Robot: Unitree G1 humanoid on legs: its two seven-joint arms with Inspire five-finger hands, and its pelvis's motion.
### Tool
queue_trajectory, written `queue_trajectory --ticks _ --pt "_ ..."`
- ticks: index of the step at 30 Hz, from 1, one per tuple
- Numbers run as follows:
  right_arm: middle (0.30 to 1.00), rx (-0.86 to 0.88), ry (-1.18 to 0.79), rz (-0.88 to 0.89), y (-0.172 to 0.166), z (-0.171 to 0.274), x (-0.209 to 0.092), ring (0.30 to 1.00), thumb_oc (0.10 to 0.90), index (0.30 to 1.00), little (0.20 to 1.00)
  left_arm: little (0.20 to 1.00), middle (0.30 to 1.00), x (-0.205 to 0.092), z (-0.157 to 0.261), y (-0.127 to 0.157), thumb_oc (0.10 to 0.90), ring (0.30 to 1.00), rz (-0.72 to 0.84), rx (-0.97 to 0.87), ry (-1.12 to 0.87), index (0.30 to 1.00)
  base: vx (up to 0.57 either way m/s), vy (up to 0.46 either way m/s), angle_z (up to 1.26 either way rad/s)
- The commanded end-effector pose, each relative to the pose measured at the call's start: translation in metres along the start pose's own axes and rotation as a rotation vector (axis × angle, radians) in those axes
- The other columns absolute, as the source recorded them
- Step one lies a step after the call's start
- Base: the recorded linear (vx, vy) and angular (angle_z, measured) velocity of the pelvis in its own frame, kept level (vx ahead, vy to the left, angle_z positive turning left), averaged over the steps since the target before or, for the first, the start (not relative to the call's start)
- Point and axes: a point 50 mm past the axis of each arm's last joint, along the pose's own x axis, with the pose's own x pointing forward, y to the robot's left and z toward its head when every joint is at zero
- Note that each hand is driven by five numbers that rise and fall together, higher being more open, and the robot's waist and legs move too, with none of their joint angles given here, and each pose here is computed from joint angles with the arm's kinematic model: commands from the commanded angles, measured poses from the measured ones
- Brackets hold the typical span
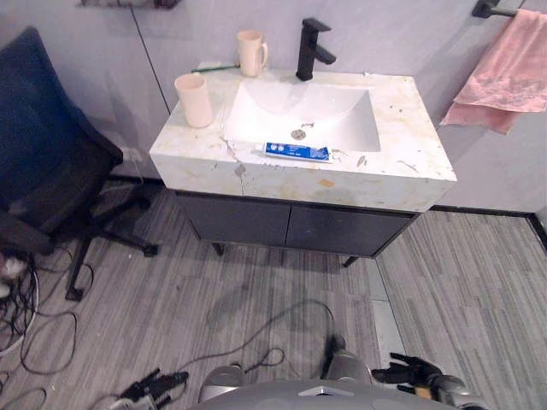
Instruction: Organize the bathroom.
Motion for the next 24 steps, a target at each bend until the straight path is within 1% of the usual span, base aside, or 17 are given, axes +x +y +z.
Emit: queue_trajectory --ticks 1,3,7,12,15,17,19,20,24 --pt "0.900 -0.012 0.003 0.034 0.004 0.001 0.000 0.900 0.800 0.900 0.900 0.900 0.900 -0.003 0.006 0.003 0.800 0.900 -0.014 -0.028 -0.057 0.900 0.19 -0.127 0.86" --pt "0.900 -0.005 0.003 0.031 0.004 0.001 0.000 0.900 0.800 0.900 0.900 0.900 0.900 -0.003 0.004 0.002 0.800 0.900 -0.017 -0.020 -0.052 0.900 0.13 -0.077 0.48" --pt "0.900 0.019 -0.022 -0.018 -0.003 0.003 -0.001 0.900 0.800 0.900 0.900 0.900 0.900 -0.002 -0.001 -0.008 0.800 0.900 -0.081 0.000 -0.049 0.900 0.11 0.000 0.14" --pt "0.900 0.057 -0.001 -0.040 -0.007 0.002 -0.001 0.900 0.800 0.900 0.900 0.900 0.900 -0.004 0.002 -0.002 0.800 0.900 -0.061 -0.026 -0.069 0.900 0.09 0.010 0.15" --pt "0.900 0.052 -0.008 -0.030 -0.008 0.003 -0.001 0.900 0.800 0.900 0.900 0.900 0.900 -0.006 0.012 0.007 0.800 0.900 -0.031 -0.083 -0.130 0.900 0.09 -0.021 0.07" --pt "0.900 0.032 -0.017 -0.028 -0.007 0.005 -0.001 0.900 0.800 0.900 0.900 0.900 0.900 -0.008 0.029 0.010 0.800 0.900 -0.036 -0.129 -0.214 0.900 0.05 -0.063 0.08" --pt "0.900 0.034 -0.025 -0.035 -0.008 0.006 -0.002 0.900 0.800 0.900 0.900 0.900 0.900 -0.009 0.039 0.006 0.800 0.900 -0.059 -0.128 -0.258 0.900 0.03 -0.046 0.08" --pt "0.900 0.030 -0.031 -0.054 -0.009 0.007 -0.002 0.900 0.800 0.900 0.900 0.900 0.900 -0.010 0.053 -0.005 0.800 0.900 -0.104 -0.128 -0.299 0.900 0.02 -0.002 0.23" --pt "0.900 0.024 -0.063 -0.090 -0.016 0.013 -0.003 0.900 0.800 0.900 0.900 0.900 0.900 -0.009 0.064 -0.022 0.800 0.900 -0.155 -0.114 -0.327 0.900 0.02 0.118 0.28"
